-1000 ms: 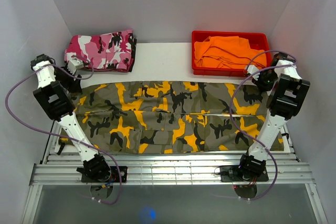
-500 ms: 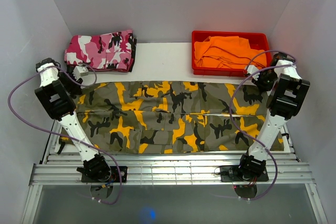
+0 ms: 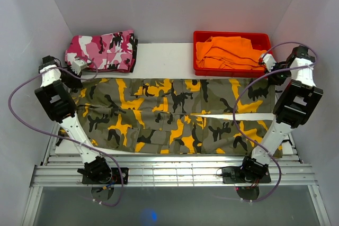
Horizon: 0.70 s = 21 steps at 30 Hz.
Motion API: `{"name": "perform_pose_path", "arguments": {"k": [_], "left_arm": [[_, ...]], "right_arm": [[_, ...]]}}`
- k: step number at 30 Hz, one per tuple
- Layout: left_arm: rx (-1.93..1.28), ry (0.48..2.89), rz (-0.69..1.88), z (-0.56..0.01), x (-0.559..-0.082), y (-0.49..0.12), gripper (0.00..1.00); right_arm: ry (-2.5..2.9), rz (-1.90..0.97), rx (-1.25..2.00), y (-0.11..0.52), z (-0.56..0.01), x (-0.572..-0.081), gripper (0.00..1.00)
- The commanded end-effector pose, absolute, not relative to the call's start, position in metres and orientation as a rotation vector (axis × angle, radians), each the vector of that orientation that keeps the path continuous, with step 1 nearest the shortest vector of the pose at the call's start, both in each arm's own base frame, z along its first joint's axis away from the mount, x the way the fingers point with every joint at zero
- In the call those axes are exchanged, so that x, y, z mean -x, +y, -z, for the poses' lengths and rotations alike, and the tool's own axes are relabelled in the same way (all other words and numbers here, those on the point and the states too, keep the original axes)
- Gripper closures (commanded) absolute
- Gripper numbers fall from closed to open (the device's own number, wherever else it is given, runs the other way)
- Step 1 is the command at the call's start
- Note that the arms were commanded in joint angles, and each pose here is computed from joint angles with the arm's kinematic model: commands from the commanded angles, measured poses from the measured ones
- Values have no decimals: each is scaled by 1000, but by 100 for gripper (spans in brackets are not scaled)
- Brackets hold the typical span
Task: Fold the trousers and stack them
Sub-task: Fold the trousers
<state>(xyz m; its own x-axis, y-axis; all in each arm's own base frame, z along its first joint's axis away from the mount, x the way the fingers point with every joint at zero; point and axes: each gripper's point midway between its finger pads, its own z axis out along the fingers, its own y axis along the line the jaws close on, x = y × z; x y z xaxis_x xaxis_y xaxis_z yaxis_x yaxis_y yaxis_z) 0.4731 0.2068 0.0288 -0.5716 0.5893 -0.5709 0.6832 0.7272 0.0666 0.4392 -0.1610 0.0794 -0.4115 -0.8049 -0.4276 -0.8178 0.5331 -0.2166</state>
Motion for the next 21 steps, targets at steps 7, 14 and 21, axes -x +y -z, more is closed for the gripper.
{"name": "perform_pose_path", "arguments": {"k": [7,14,21], "left_arm": [[-641,1914,-228,-204,-526,230,100],[-423,1819,-290,-258,-501,248,100],[-401,1809,-251,-259,-433,251,100]], "right_arm": [[2089,132,1198,-177,-181,-440,92],[2028,207,1144,-198,-225,-415,92],[2009,193,1255,-183,-231,-338,92]]}}
